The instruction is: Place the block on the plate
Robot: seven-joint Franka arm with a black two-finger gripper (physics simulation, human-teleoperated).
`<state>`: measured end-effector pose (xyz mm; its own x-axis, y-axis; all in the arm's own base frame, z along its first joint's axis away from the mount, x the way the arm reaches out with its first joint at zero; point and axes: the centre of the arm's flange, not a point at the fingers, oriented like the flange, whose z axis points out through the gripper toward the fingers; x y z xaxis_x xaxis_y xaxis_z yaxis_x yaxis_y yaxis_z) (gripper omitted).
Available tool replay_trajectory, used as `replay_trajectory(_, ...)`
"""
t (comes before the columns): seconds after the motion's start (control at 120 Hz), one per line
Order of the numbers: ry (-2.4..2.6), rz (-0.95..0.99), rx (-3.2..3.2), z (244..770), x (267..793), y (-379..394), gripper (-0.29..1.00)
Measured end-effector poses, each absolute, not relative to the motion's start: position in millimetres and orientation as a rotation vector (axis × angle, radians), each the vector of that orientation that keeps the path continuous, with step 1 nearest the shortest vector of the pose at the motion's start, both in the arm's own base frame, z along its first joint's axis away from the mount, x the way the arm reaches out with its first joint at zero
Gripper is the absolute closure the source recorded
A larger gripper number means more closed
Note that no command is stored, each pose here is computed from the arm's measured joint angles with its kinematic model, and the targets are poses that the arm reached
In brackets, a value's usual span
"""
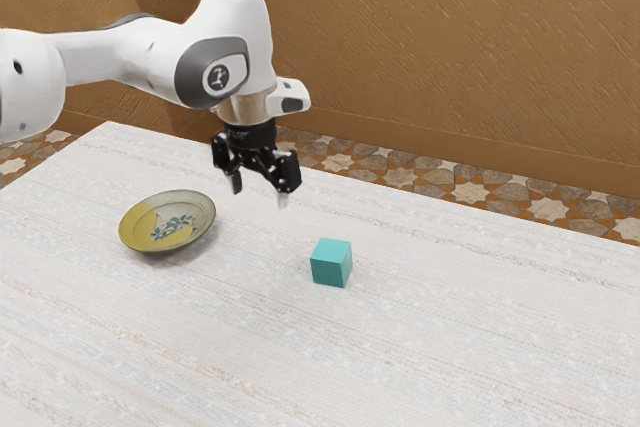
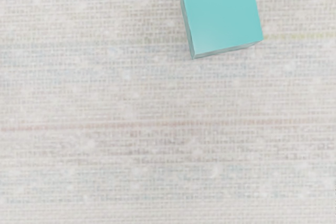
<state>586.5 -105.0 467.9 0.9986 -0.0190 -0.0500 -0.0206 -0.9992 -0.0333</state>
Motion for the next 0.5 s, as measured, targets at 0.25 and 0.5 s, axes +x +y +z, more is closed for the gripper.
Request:
replay_trajectory(0.25,-0.131,0.117,-3.127,404,604,-132,0.0)
replay_trajectory(0.5,-0.22,0.121,-3.152,355,620,-157,0.0)
